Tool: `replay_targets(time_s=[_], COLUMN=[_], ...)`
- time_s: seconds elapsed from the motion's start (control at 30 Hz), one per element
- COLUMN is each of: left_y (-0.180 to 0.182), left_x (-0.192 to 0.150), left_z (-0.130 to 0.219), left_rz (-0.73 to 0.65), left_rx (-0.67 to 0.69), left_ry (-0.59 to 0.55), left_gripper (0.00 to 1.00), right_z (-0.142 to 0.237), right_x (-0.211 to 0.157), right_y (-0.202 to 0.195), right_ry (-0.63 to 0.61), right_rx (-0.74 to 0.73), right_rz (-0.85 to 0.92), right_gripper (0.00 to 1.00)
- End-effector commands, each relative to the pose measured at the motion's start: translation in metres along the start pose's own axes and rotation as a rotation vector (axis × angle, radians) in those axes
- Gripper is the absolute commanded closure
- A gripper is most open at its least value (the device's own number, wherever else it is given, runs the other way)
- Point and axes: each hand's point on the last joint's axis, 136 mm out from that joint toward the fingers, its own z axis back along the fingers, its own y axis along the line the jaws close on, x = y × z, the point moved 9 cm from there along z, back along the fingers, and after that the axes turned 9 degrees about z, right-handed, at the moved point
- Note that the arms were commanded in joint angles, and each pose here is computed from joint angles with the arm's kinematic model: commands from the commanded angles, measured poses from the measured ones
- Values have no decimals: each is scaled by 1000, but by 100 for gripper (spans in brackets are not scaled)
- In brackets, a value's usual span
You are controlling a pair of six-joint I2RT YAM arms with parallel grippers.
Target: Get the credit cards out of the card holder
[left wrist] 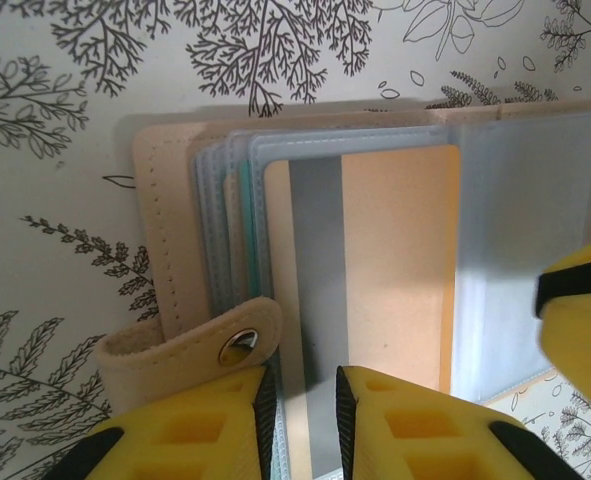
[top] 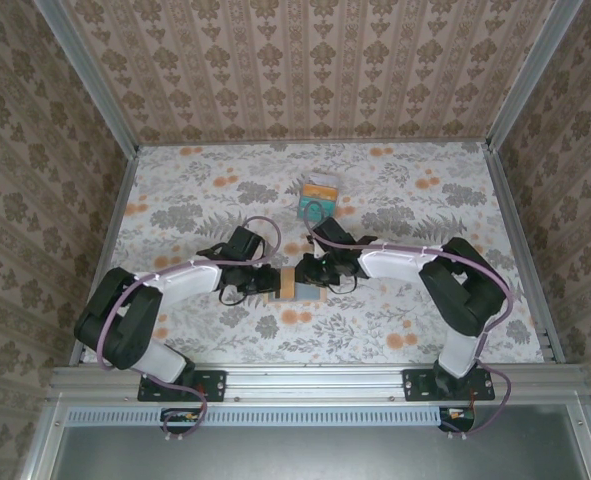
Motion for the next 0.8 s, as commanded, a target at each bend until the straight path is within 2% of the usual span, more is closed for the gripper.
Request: replay_targets(time_s=[0.0, 0.57, 0.77], left_y=[8, 9, 8], left_x=[-4, -8, -8], left_z=[-7, -10, -10], left_rz=[24, 33, 32], left_rx=[23, 47, 52], left_ry=[16, 27, 31], left_gripper=[74, 80, 81], right_z=[-8, -20, -23], right_x=[2, -4, -4], right_y=[7, -2, -1], right_ry=[9, 41, 48], right_rx=[56, 37, 59], right_rz=[-28, -58, -67], right_gripper=[76, 78, 88])
